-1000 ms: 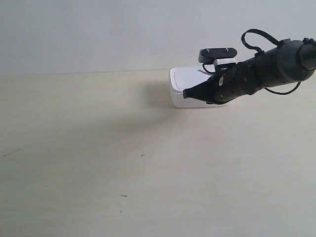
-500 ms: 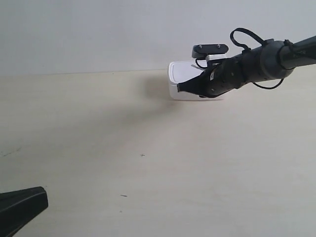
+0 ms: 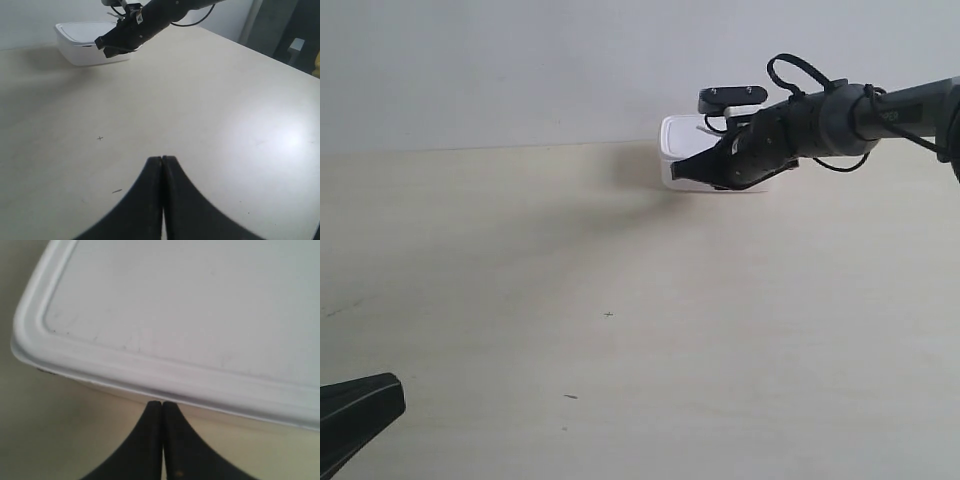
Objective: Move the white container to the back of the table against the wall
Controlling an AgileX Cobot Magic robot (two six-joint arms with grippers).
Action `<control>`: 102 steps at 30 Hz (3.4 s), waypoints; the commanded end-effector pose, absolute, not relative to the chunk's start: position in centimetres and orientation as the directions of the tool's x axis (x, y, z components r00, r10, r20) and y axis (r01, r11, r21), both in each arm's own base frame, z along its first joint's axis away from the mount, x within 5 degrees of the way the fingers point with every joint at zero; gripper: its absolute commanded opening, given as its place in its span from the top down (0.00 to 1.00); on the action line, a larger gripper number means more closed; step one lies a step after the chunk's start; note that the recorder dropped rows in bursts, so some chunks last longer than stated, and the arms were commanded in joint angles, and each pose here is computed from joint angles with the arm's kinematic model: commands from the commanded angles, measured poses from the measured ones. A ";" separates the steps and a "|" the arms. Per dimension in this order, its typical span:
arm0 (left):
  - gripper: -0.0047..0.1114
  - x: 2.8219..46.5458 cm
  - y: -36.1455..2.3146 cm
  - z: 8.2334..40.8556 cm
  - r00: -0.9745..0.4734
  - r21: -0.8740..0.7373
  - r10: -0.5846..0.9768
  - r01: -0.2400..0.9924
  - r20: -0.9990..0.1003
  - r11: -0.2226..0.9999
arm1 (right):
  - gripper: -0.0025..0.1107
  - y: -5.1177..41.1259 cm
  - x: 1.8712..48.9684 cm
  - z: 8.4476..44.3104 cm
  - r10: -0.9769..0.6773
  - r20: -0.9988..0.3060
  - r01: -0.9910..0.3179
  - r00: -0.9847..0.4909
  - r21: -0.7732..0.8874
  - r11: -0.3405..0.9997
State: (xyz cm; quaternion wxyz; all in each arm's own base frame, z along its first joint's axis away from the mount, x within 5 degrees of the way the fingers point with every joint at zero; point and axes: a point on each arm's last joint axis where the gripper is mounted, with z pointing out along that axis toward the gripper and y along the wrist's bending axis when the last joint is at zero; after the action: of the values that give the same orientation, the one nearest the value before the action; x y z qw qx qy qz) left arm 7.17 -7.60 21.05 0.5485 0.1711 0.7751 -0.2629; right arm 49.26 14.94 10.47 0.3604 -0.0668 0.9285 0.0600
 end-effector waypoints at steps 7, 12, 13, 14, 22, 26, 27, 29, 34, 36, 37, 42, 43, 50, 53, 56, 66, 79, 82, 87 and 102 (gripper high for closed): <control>0.96 7.2 -7.5 21.1 -0.326 -0.213 -0.027 0.551 -0.945 0.807 | 0.98 15.1 50.7 9.9 -0.071 -0.694 -0.140 -0.716 0.044 0.989; 0.96 7.2 -7.5 21.1 -0.322 -0.207 -0.022 0.553 -0.946 0.807 | 0.98 14.7 51.3 10.3 -0.106 -0.709 -0.130 -0.698 -0.019 0.991; 0.96 7.2 -7.5 21.1 -0.321 -0.205 -0.020 0.554 -0.947 0.807 | 0.98 14.6 51.4 10.5 -0.110 -0.715 -0.124 -0.690 -0.032 0.992; 0.96 7.2 -7.5 21.1 -0.320 -0.204 -0.019 0.554 -0.947 0.807 | 0.98 14.6 51.5 10.6 -0.102 -0.719 -0.114 -0.687 -0.032 0.993; 0.96 7.2 -7.5 21.1 -0.317 -0.198 -0.014 0.556 -0.948 0.807 | 0.98 14.5 52.1 10.3 -0.106 -0.740 -0.101 -0.665 -0.052 0.994; 0.96 7.2 -7.5 21.1 -0.316 -0.196 -0.013 0.557 -0.949 0.807 | 0.98 14.6 52.5 10.2 -0.104 -0.745 -0.099 -0.659 -0.051 0.994; 0.96 7.2 -7.5 21.1 -0.316 -0.196 -0.013 0.557 -0.949 0.807 | 0.98 14.7 52.6 10.2 -0.103 -0.747 -0.099 -0.657 -0.050 0.994; 0.96 7.2 -7.5 21.1 -0.316 -0.196 -0.013 0.557 -0.949 0.807 | 0.98 14.7 52.8 10.2 -0.102 -0.749 -0.095 -0.655 -0.052 0.994; 0.96 7.2 -7.5 21.1 -0.316 -0.196 -0.013 0.557 -0.949 0.807 | 0.98 14.6 53.3 10.0 -0.107 -0.742 -0.077 -0.662 -0.075 0.994; 0.96 7.2 -7.5 21.1 -0.316 -0.196 -0.013 0.557 -0.949 0.807 | 0.98 14.6 53.3 10.0 -0.110 -0.745 -0.082 -0.658 -0.074 0.994; 0.96 7.2 -7.5 21.1 -0.316 -0.196 -0.013 0.557 -0.949 0.807 | 0.98 14.6 53.3 10.0 -0.111 -0.747 -0.084 -0.656 -0.075 0.994; 0.96 7.2 -7.5 21.1 -0.316 -0.196 -0.013 0.557 -0.949 0.807 | 0.98 14.7 53.3 10.0 -0.111 -0.748 -0.086 -0.654 -0.073 0.994; 0.96 7.2 -7.5 21.1 -0.316 -0.196 -0.013 0.557 -0.949 0.807 | 0.98 14.6 53.3 10.0 -0.111 -0.748 -0.085 -0.655 -0.074 0.994; 0.96 7.2 -7.5 21.1 -0.316 -0.196 -0.013 0.557 -0.949 0.807 | 0.98 14.5 53.2 10.3 -0.097 -0.737 -0.065 -0.669 -0.072 0.995; 0.96 7.2 -7.5 21.1 -0.316 -0.196 -0.013 0.557 -0.949 0.807 | 0.98 14.8 52.7 10.5 -0.097 -0.732 -0.071 -0.674 -0.067 0.995; 0.96 7.2 -7.5 21.1 -0.316 -0.196 -0.013 0.557 -0.949 0.807 | 0.98 15.3 52.2 10.8 -0.113 -0.729 -0.089 -0.675 -0.071 0.994; 0.96 7.2 -7.4 20.9 -0.337 -0.207 -0.014 0.544 -0.941 0.814 | 0.98 15.5 49.2 12.4 -0.111 -0.707 -0.112 -0.699 -0.046 0.993; 0.96 7.1 -7.2 19.9 -0.398 -0.233 -0.007 0.522 -0.917 0.820 | 0.98 14.2 39.5 20.0 0.007 -0.793 -0.204 -0.609 0.165 0.965; 0.96 6.9 -7.3 19.7 -0.439 -0.262 -0.009 0.520 -0.898 0.813 | 0.98 13.3 35.3 22.4 0.067 -0.822 -0.241 -0.566 0.243 0.939; 0.96 6.9 -7.3 19.7 -0.439 -0.263 -0.009 0.521 -0.898 0.812 | 0.98 11.1 27.8 25.8 0.164 -0.864 -0.296 -0.475 0.333 0.895; 0.96 6.9 -7.3 19.7 -0.439 -0.263 -0.009 0.521 -0.898 0.812 | 0.98 5.0 10.6 26.0 0.362 -0.906 -0.395 -0.221 0.422 0.816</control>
State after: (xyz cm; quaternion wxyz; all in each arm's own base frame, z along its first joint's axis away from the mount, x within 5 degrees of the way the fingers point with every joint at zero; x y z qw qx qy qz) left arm 6.95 -7.29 19.76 0.5050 0.1519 0.8088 -0.2603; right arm 11.76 5.34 26.35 0.6129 -0.0141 0.7348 0.2901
